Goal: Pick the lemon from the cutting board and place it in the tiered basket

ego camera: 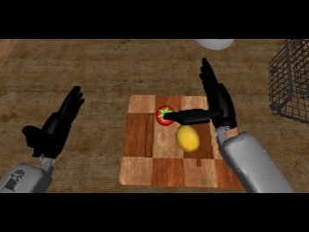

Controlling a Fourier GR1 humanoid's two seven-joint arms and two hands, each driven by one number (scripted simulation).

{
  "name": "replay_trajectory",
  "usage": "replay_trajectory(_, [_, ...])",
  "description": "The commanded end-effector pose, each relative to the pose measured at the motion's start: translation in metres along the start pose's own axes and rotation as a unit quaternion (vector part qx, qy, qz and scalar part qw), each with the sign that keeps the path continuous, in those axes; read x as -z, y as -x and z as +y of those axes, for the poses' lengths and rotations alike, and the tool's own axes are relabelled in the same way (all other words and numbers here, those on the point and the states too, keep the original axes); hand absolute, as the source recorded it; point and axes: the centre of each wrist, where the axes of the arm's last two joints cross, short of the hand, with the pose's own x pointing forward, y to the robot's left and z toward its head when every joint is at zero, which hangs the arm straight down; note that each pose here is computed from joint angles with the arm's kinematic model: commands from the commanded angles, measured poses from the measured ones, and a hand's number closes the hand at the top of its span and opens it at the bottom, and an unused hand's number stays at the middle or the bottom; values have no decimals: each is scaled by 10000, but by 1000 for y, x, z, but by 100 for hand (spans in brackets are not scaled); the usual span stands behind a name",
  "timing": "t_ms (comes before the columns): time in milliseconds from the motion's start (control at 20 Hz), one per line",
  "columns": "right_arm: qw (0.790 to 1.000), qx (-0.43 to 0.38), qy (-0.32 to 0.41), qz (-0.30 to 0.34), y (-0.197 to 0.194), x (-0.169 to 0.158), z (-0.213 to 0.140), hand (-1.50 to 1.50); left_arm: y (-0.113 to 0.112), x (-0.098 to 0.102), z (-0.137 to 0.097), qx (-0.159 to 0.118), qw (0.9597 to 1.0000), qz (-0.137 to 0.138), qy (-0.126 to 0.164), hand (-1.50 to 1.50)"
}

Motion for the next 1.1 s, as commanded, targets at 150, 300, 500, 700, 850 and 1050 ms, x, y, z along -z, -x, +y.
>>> replay_trajectory(150, [9917,-482,817,-873,1,-11,84,-150,10,-4,-32,-129,9976,47,676,0])
replay_trajectory(300, [9880,-1084,683,-858,-43,-4,78,-150,22,-8,-23,-158,9988,124,452,0])
replay_trajectory(500, [9578,-2818,559,-116,-29,14,48,-150,22,-16,-29,-197,9984,242,478,0])
replay_trajectory(700, [8982,-4290,-278,915,-22,12,54,-150,25,-14,-26,-260,9983,311,424,0])
replay_trajectory(850, [8437,-5178,-559,1298,-47,15,61,-150,22,-11,-27,-279,9982,298,448,0])
replay_trajectory(1050, [7998,-5638,-1116,1730,-97,-4,109,-150,20,-6,-22,-210,9985,235,454,0])
